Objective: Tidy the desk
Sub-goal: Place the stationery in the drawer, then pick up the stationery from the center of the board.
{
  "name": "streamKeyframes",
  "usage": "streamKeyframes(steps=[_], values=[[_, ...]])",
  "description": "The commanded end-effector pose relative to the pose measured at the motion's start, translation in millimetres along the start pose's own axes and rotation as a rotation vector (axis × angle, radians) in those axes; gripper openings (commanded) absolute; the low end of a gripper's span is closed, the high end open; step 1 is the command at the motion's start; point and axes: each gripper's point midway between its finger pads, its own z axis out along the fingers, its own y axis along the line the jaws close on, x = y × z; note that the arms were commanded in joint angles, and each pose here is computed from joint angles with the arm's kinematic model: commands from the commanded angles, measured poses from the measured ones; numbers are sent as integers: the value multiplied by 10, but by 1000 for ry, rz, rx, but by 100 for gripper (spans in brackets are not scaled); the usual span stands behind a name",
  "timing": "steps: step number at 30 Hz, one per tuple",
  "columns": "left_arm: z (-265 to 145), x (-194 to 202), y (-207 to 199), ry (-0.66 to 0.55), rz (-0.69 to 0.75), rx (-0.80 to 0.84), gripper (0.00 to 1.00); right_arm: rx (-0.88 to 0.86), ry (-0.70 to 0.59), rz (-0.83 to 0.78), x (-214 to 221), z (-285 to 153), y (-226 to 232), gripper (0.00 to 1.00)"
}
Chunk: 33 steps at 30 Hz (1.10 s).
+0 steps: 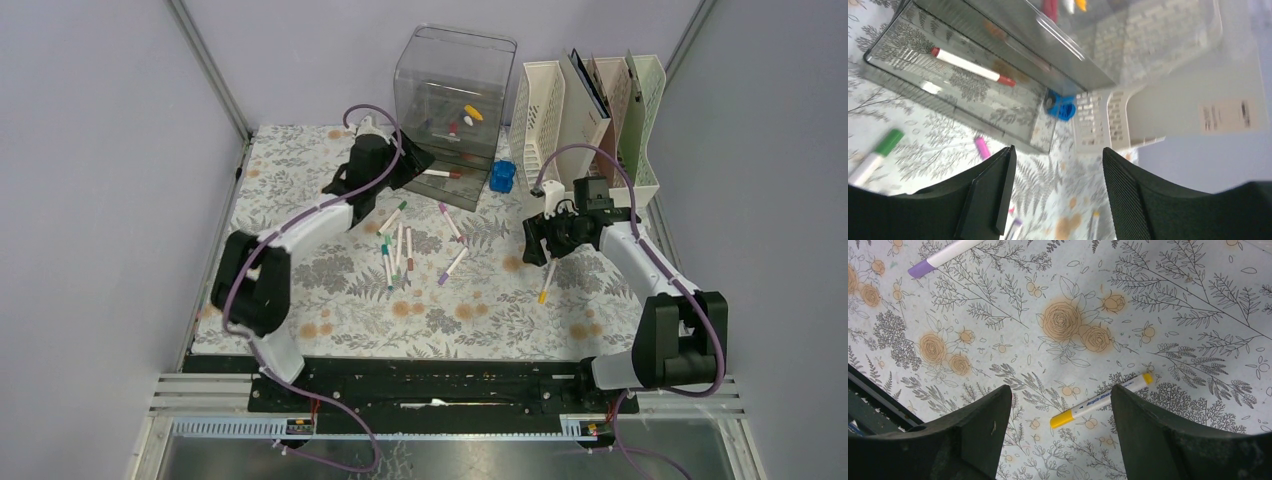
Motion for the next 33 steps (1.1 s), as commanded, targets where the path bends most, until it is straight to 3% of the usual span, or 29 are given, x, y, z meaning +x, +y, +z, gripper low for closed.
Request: streamKeyframes(steps=[1,9,13,14,15,23,29,33], values=[[-564,238,63,39,437,-22,72,6,-32,-8,-157,-42,-35,79],[-1148,867,299,62,735,-46,96,-6,6,14,102,-2,29,79],[-1254,1079,411,86,808,-91,99,-15,33,30,272,26,70,79],[-1264,1116,408,96,796,-85,98,96,-205,422,-323,67,-102,97],[-1271,1157,402,104,784,-77,99,67,-265,542,-481,57,-75,99],[-1147,1631,291,212,788,-8,99,-281,-284,288,-560,-106,421,100],[-915,1969,359,300,829,-56,96,-222,-281,269,-519,-121,335,100],[-790,2091,522,349,880,-147,83,-213,-281,274,-505,-123,314,100]])
